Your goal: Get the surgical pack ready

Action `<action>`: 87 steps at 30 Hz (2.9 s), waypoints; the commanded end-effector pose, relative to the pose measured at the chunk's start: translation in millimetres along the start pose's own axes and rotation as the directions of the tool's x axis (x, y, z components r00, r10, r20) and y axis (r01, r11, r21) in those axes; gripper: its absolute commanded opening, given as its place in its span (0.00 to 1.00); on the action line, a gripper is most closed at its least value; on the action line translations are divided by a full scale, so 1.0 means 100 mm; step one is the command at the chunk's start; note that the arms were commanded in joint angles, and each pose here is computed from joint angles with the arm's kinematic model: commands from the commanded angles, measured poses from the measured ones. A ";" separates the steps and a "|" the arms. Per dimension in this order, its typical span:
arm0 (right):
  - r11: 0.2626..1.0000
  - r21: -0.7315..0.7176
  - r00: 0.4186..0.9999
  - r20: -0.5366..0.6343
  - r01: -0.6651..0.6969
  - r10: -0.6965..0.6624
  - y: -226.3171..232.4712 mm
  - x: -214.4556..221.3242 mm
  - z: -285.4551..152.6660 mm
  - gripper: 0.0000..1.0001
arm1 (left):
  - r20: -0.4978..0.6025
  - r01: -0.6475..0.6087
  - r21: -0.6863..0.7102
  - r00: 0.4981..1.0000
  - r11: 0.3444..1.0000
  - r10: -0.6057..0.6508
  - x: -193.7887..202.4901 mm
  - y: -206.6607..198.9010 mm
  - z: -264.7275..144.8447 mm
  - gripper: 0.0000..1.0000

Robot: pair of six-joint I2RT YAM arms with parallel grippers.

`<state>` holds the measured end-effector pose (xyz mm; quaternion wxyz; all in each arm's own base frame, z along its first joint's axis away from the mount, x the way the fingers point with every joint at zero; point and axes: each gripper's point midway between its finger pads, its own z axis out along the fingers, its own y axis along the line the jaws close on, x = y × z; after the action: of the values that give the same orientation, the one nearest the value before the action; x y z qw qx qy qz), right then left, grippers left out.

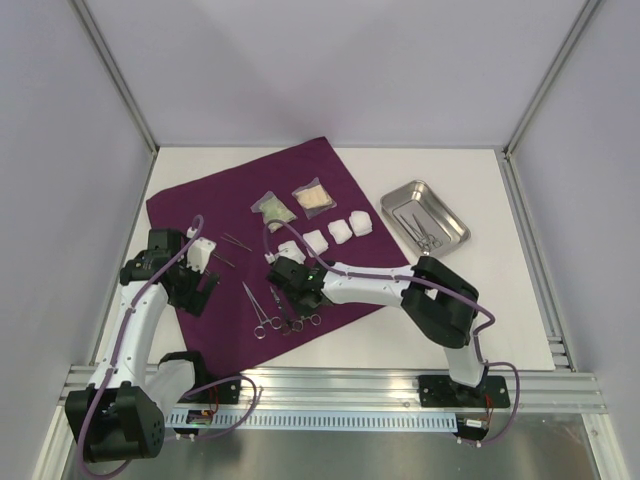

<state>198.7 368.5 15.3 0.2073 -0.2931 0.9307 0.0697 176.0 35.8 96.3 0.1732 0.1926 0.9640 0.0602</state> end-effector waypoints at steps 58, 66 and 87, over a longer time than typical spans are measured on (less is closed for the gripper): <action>0.971 0.239 0.999 0.042 -0.006 -0.004 -4.39 -0.11 -0.39 0.00 | 0.089 -0.009 0.048 0.996 0.999 0.005 -0.72 0.20 -0.23 0.93; 0.967 0.253 1.000 0.002 -0.010 0.010 -4.45 0.00 -0.29 0.00 | 0.091 -0.007 0.040 0.996 0.999 0.003 -0.74 0.23 -0.25 0.93; 0.883 0.440 0.980 0.174 -0.164 0.095 -4.36 -0.74 -1.38 0.29 | 0.101 -0.005 0.029 0.995 1.000 0.002 -0.66 0.20 -0.33 0.93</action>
<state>449.5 7.1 84.9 0.2571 -0.2267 0.9360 -0.0801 227.6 26.8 135.0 0.1924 0.2022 0.9598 0.0285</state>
